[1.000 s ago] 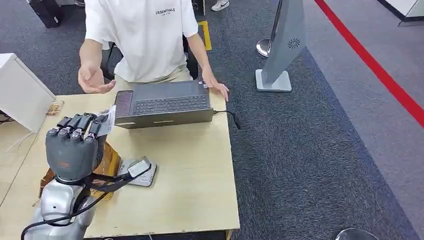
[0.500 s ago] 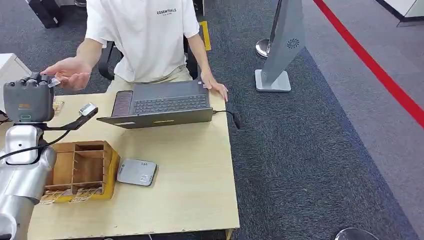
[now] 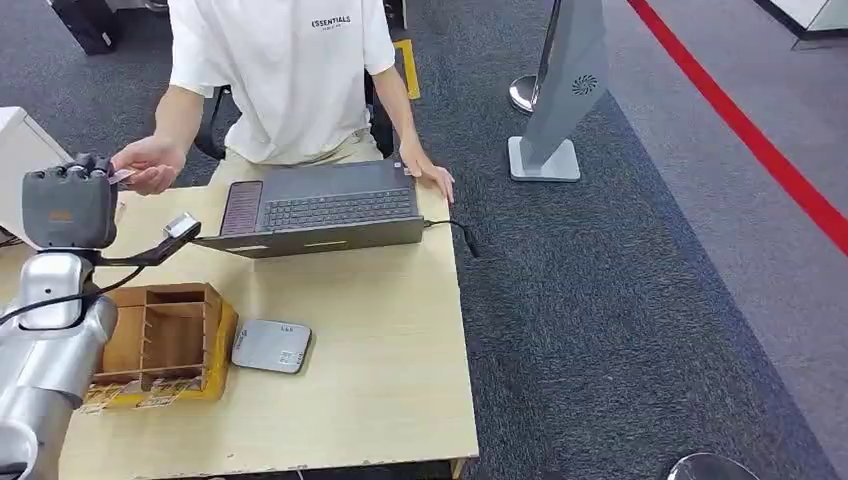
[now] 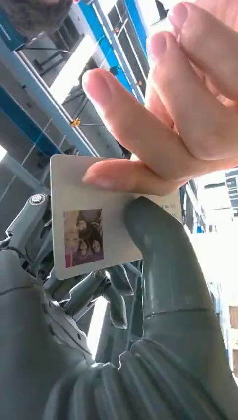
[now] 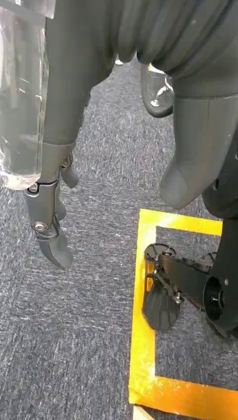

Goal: Pass the card to the sensor for recognition and then transmit it.

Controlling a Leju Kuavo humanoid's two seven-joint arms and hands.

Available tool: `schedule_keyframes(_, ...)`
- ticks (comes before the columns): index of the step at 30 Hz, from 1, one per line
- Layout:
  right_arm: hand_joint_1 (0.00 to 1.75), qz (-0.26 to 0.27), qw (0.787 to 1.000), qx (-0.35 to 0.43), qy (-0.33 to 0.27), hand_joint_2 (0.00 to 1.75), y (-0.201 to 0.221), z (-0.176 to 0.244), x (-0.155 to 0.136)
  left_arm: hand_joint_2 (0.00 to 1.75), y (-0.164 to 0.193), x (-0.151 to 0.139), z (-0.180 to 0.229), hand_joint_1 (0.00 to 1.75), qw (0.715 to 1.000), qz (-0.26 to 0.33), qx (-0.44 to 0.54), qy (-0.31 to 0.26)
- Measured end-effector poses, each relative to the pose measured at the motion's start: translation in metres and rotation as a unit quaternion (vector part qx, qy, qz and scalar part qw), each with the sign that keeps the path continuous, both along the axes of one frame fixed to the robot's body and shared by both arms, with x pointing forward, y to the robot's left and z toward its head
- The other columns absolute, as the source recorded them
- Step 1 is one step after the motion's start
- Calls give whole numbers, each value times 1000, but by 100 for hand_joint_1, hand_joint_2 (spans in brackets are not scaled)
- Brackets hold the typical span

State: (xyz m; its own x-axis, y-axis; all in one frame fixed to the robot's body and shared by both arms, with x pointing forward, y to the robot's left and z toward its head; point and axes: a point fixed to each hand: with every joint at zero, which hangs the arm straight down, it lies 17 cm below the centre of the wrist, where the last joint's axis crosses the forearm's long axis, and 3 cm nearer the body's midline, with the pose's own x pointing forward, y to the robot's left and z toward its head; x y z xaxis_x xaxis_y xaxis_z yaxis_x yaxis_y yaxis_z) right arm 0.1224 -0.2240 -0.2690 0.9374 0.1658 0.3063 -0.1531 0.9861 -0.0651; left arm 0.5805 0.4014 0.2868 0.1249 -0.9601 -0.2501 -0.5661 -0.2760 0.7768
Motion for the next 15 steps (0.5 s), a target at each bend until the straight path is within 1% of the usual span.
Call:
schedule_keyframes(8,0,1,1000,-1,-1,175,-1,0,0,175,-13,-6,-10,0,999,-30,-10,5)
schedule_keyframes(15,0,-4,1000,0,-1,175,-1,0,0,175,-55,-16,-5,0,998,-67,-15,-15)
